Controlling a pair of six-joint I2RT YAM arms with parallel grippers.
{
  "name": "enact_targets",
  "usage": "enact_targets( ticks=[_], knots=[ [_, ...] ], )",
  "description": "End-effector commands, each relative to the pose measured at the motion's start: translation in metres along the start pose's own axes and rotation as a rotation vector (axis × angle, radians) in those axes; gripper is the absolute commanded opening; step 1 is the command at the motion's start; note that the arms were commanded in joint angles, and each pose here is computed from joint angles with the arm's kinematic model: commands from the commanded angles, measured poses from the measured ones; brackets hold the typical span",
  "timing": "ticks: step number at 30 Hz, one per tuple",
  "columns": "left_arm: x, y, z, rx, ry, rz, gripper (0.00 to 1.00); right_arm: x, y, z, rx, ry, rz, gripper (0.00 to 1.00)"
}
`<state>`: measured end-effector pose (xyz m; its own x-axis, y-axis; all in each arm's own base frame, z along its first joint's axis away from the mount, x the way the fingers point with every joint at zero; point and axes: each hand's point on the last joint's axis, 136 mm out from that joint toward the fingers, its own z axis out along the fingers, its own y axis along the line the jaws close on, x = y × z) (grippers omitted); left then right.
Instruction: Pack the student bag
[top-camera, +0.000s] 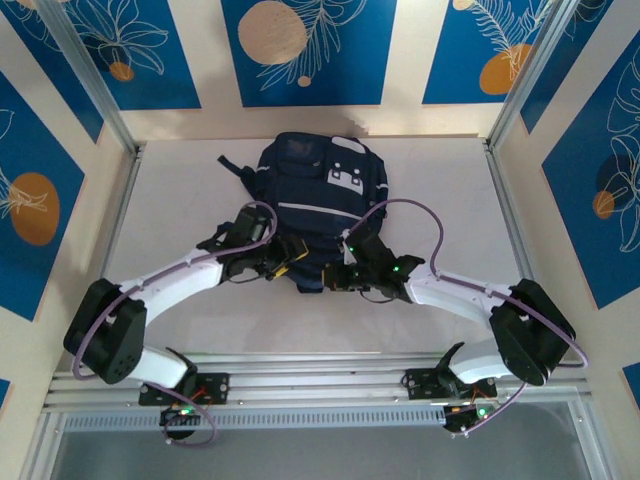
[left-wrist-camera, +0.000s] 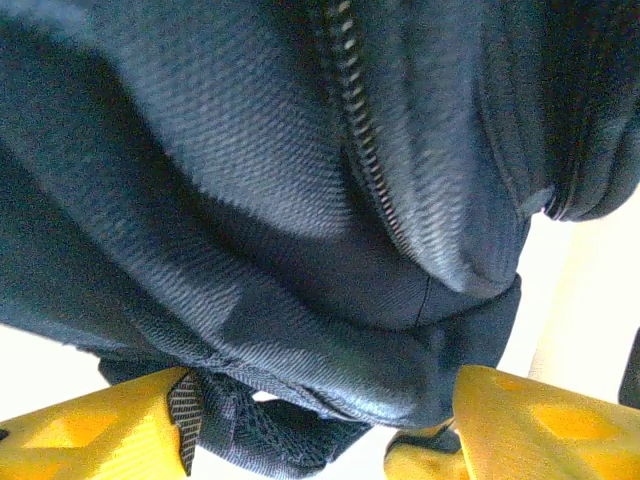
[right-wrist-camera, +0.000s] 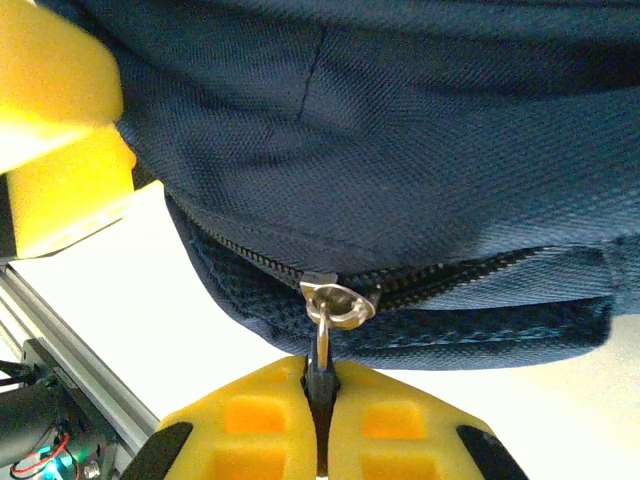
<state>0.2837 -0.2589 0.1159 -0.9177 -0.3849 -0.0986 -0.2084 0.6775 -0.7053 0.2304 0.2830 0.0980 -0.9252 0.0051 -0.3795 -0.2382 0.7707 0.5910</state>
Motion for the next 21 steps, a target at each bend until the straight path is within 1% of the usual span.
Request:
enact_targets(
  ticks=[1, 6, 11, 12, 15, 18, 20, 21],
  knots=[
    [-0.008, -0.011, 0.005, -0.003, -0.027, 0.004, 0.67, -0.01, 0.035, -0.002, -0.104, -0.015, -0.051, 0.0],
    [-0.014, -0.009, 0.018, -0.04, -0.025, -0.001, 0.66, -0.008, 0.037, 0.004, -0.11, -0.009, -0.055, 0.0],
    [-0.016, 0.009, 0.03, -0.139, -0.01, -0.007, 0.57, -0.004, 0.033, 0.01, -0.103, 0.004, -0.053, 0.0],
    [-0.017, 0.012, 0.031, -0.153, -0.009, -0.009, 0.53, -0.003, 0.032, 0.012, -0.1, 0.008, -0.053, 0.0],
    [-0.019, 0.012, 0.033, -0.17, -0.007, 0.006, 0.3, -0.003, 0.022, 0.017, -0.058, 0.004, -0.053, 0.0],
    [-0.024, 0.009, 0.025, -0.181, -0.03, 0.024, 0.12, -0.003, 0.006, 0.019, -0.007, 0.003, -0.038, 0.0],
    [-0.029, 0.006, 0.018, -0.189, -0.053, 0.035, 0.02, -0.004, -0.004, 0.017, 0.031, -0.006, -0.029, 0.0],
    [-0.032, 0.005, 0.014, -0.191, -0.063, 0.038, 0.0, -0.004, -0.009, 0.016, 0.042, -0.012, -0.027, 0.0]
  ],
)
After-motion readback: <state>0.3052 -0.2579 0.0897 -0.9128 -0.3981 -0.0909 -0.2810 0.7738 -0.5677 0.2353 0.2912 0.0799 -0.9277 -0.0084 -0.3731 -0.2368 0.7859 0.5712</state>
